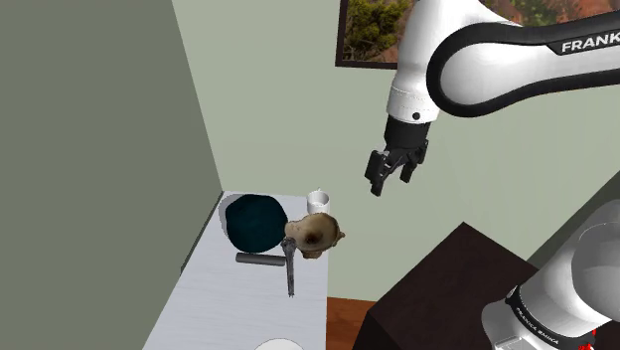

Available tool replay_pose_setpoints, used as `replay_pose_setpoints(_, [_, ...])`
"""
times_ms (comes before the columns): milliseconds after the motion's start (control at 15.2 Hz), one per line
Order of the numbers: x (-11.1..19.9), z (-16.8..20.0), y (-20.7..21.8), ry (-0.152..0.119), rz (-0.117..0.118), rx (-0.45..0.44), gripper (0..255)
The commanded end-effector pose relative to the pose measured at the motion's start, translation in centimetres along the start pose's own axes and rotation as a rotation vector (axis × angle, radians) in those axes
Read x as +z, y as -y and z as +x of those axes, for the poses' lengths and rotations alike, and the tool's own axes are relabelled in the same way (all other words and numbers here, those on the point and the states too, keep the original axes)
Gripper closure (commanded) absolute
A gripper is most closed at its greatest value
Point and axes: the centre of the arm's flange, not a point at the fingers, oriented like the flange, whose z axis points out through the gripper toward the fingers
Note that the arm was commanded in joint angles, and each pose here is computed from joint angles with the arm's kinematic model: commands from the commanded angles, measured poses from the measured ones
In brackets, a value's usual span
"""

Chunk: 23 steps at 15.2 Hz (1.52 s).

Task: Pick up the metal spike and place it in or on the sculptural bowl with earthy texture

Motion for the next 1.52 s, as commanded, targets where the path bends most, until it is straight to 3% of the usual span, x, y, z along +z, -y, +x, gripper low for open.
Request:
replay_pose_setpoints(0, [1.5,0.9,2.3,-0.008,-0.003,0.012,0])
replay_pose_setpoints(1254, [18.0,10.9,18.8,-0.057,-0.053,0.123,0])
replay_pose_setpoints(1452, [19.9,11.5,19.4,-0.060,-0.056,0.128,0])
